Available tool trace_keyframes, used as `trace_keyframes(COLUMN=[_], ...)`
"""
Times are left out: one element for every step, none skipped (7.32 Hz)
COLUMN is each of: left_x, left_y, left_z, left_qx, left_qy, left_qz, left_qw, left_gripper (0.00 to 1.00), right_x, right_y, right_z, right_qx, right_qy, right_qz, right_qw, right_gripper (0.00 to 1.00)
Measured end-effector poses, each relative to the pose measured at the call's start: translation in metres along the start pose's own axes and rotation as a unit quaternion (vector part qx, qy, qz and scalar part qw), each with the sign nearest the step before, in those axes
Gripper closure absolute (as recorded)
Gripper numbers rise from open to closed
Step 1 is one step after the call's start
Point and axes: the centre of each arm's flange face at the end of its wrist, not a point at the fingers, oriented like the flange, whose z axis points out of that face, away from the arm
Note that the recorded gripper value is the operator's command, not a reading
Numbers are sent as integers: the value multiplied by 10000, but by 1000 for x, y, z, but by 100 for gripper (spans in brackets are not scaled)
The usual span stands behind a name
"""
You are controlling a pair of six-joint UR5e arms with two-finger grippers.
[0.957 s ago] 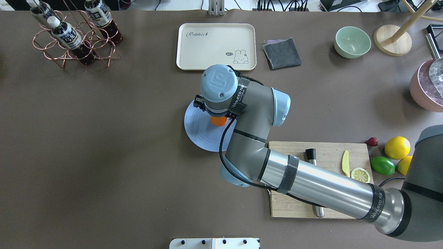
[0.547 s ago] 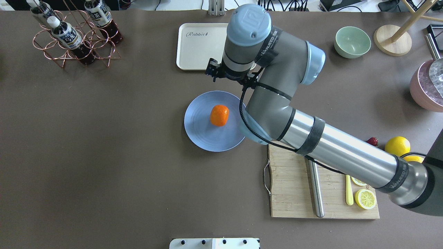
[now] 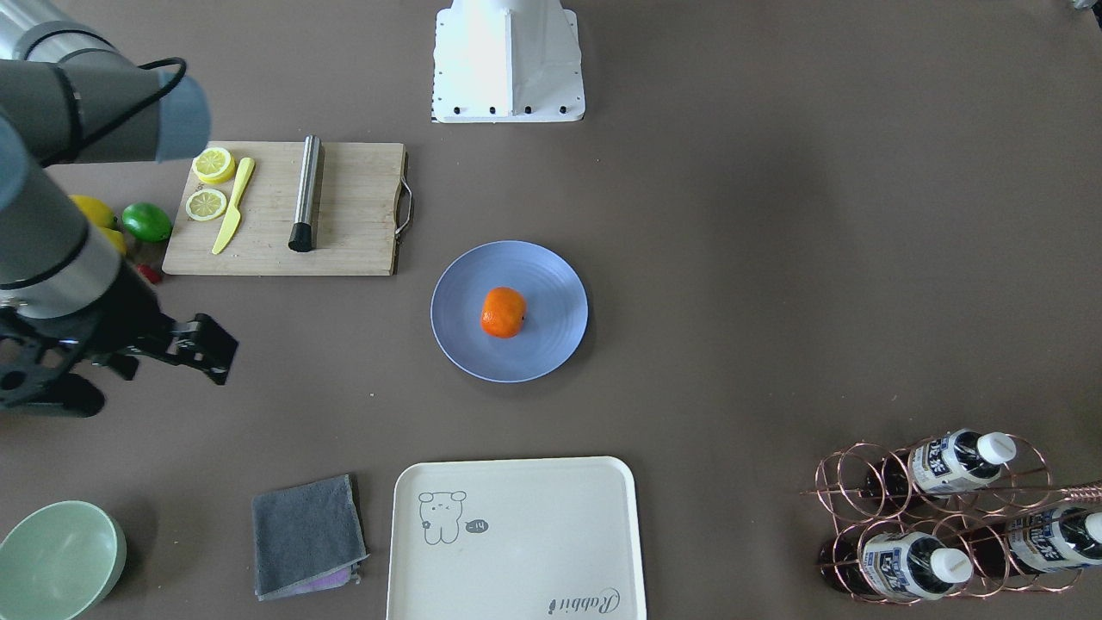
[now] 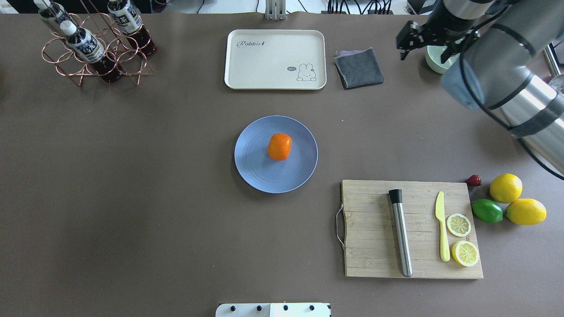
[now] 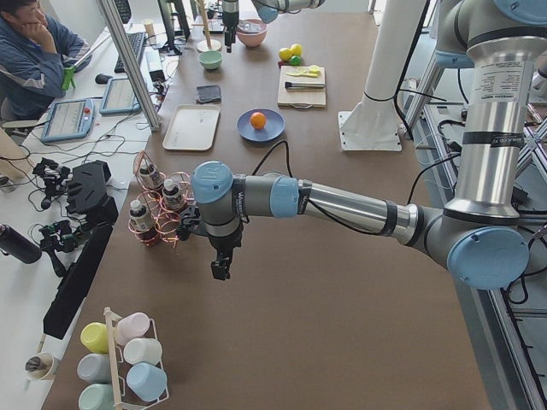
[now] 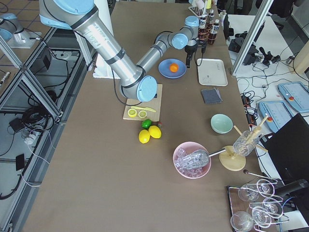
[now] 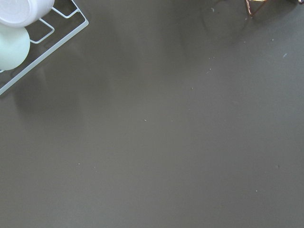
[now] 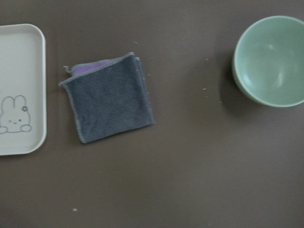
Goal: Pick orange to plate
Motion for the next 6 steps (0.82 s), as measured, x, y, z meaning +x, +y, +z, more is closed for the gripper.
trace_keyframes(left_x=[-8, -15, -20, -22, -22, -22], left_y=[1, 3, 5, 6, 6, 7], left_z=[9, 16, 20, 22, 22, 22], left_qx=[-104, -191, -236, -252, -248, -245], left_qy=[4, 15, 23, 31, 39, 50], left_qz=[-96, -181, -232, -253, -258, -261], left_qw=[9999, 9997, 9995, 9994, 9994, 9993], left_gripper=[2, 2, 2, 2, 2, 2], right_x=[96, 182, 261, 327, 388, 434], right_y=[-4, 2, 17, 35, 53, 69], right_z=[-8, -15, -22, -23, -20, -17], right_qx=[-31, -97, -186, -292, -413, -491], right_qy=[163, 258, 310, 353, 377, 374], right_qz=[-403, -751, -1006, -1146, -1239, -1258], right_qw=[9991, 9968, 9943, 9924, 9907, 9901], right_gripper=[0, 0, 0, 0, 0, 0])
